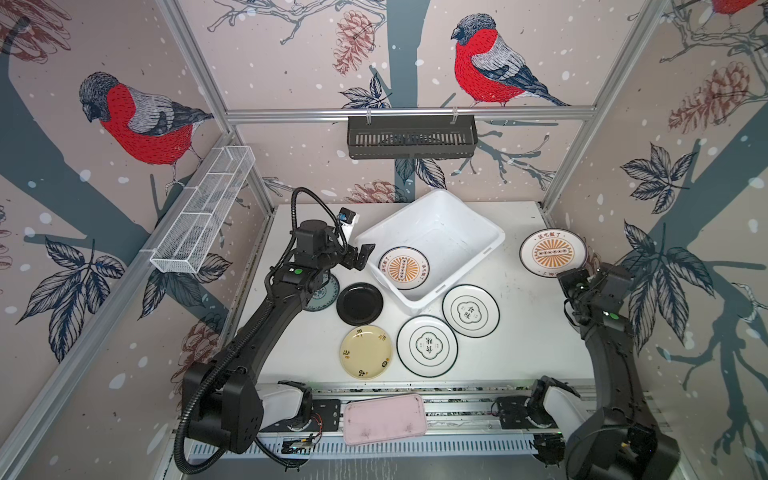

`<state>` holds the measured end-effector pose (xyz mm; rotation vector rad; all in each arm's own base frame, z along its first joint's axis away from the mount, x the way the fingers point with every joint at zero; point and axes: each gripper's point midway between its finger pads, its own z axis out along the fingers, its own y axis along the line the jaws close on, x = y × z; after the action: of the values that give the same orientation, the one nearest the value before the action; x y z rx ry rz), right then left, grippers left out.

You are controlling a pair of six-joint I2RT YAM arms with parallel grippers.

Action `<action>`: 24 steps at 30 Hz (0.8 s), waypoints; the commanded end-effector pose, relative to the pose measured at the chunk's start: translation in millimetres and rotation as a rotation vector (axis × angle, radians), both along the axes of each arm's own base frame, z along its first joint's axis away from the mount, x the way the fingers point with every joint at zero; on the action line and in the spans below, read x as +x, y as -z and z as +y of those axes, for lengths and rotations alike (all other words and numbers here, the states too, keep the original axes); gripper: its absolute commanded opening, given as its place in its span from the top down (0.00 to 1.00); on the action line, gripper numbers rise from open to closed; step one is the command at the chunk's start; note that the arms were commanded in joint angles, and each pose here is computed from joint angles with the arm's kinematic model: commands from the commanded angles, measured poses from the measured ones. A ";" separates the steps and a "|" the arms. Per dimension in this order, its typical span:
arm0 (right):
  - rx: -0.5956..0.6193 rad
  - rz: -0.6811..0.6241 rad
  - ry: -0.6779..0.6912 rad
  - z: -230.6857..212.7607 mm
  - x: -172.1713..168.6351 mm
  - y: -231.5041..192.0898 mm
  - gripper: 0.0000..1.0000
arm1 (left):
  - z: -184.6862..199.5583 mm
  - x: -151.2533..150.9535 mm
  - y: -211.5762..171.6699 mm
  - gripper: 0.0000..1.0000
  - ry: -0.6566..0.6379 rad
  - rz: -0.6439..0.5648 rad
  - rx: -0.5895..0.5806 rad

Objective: Place the plates into the plastic bin on the countertop
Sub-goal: 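Lift the upright sunburst plate off the table with the right gripper, then carry the sunburst plate over the white bin with the right gripper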

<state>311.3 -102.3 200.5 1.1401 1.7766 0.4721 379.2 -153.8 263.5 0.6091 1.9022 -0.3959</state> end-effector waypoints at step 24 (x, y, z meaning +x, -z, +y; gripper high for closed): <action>-0.091 -0.172 -0.340 85.5 34.8 -116.7 0.96 | -0.4 -2.0 -48.1 0.02 0.021 -0.074 0.057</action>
<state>338.1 -32.9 302.0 0.7881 1.8357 0.6292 378.5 -150.9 304.5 0.6355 1.8571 -0.3387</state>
